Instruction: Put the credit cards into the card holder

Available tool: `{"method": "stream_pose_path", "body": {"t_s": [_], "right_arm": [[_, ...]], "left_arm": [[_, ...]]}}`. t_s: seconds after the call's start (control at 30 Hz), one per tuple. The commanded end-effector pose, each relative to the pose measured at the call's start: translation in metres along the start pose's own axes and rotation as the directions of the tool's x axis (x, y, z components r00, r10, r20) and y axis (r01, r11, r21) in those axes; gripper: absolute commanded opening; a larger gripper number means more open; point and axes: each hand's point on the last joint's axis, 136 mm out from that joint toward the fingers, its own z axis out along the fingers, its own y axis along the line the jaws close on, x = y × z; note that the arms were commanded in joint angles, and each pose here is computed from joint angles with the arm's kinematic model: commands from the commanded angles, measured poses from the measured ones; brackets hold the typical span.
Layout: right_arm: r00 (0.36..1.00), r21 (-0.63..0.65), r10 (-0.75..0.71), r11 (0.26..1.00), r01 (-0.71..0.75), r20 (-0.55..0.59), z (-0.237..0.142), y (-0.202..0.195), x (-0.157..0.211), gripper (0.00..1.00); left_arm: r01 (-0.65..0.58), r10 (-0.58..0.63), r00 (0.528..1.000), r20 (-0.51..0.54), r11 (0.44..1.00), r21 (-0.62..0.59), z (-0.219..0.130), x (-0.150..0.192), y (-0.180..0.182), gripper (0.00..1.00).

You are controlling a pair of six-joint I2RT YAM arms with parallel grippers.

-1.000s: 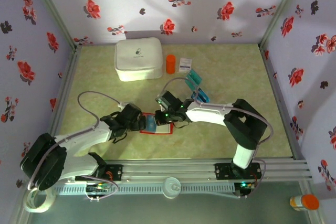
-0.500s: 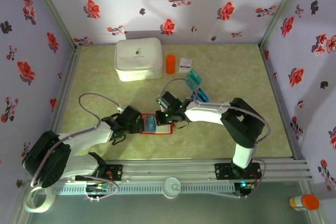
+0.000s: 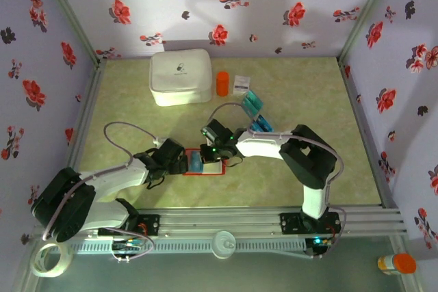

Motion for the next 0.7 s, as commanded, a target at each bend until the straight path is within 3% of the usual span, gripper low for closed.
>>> {"method": "stream_pose_path", "body": {"t_s": [0.0, 0.37, 0.67], "right_arm": [[1.000, -0.010, -0.001, 1.000, 0.001, -0.012, 0.008, 0.007, -0.001, 0.06], [1.000, -0.026, -0.005, 1.000, 0.004, -0.029, 0.014, 0.015, -0.003, 0.05], [0.999, -0.019, -0.015, 1.000, 0.016, 0.029, -0.016, 0.016, -0.008, 0.05]], "left_arm": [[0.013, -0.013, 1.000, -0.009, 1.000, -0.002, 0.006, 0.004, 0.003, 1.00], [0.012, -0.012, 1.000, -0.008, 1.000, 0.003, 0.006, 0.004, 0.001, 1.00], [0.011, -0.011, 1.000, -0.011, 1.000, 0.002, 0.007, 0.005, 0.002, 1.00]]}}
